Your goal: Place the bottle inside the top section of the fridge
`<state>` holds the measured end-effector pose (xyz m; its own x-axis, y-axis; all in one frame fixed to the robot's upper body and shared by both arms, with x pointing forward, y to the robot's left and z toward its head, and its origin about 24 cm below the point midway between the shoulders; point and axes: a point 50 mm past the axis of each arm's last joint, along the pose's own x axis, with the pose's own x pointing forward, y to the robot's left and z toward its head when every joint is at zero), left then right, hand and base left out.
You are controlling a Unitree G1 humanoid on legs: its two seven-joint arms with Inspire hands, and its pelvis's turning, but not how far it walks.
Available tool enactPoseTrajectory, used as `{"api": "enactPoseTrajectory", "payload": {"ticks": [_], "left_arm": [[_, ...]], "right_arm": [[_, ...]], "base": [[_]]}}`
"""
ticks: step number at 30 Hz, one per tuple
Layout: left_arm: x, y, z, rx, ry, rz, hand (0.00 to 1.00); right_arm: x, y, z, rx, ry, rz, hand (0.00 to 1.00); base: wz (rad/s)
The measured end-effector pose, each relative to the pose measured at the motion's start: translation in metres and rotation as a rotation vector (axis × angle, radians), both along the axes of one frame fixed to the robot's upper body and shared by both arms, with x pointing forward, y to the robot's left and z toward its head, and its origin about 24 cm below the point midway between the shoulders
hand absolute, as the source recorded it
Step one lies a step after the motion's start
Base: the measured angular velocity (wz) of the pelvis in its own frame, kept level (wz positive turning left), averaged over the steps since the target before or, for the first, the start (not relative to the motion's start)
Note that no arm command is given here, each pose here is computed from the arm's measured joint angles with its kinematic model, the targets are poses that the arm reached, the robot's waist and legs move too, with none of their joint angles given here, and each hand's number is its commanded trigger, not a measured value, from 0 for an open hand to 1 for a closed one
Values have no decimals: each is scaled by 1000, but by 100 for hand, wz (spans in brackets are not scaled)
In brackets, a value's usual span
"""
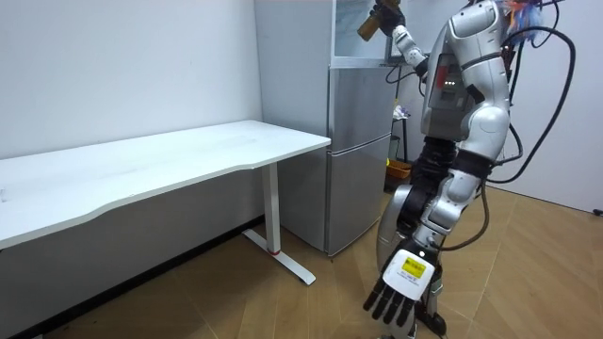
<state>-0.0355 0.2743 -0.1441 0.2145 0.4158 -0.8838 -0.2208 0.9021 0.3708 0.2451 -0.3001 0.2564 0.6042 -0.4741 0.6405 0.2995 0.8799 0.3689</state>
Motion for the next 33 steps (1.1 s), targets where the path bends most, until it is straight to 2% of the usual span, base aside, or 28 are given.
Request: {"api": "enactPoseTrajectory", "payload": {"ticks": [6,15,17,24,28,33], "left_arm": [[1,-2,-1,-14,-5,-3,0],[-1,-1,0,-14,1,-3,0],[-3,-1,0,-14,7,-2,0],[-8,2,2,-4,18,-1,0],[-17,2,3,-14,37,-2,0],[-14,5,4,-7,26,-6,0]], "right_arm": [[4,-24,-13,91,61,-97,100],[17,-60,-62,294,268,-237,100],[17,-62,-57,295,250,-248,100],[26,-76,-54,263,334,-345,100],[31,-74,-40,291,291,-357,100],[34,-72,-23,270,262,-381,100]], "base": [[0],[-1],[0],[5],[8],[10]]}}
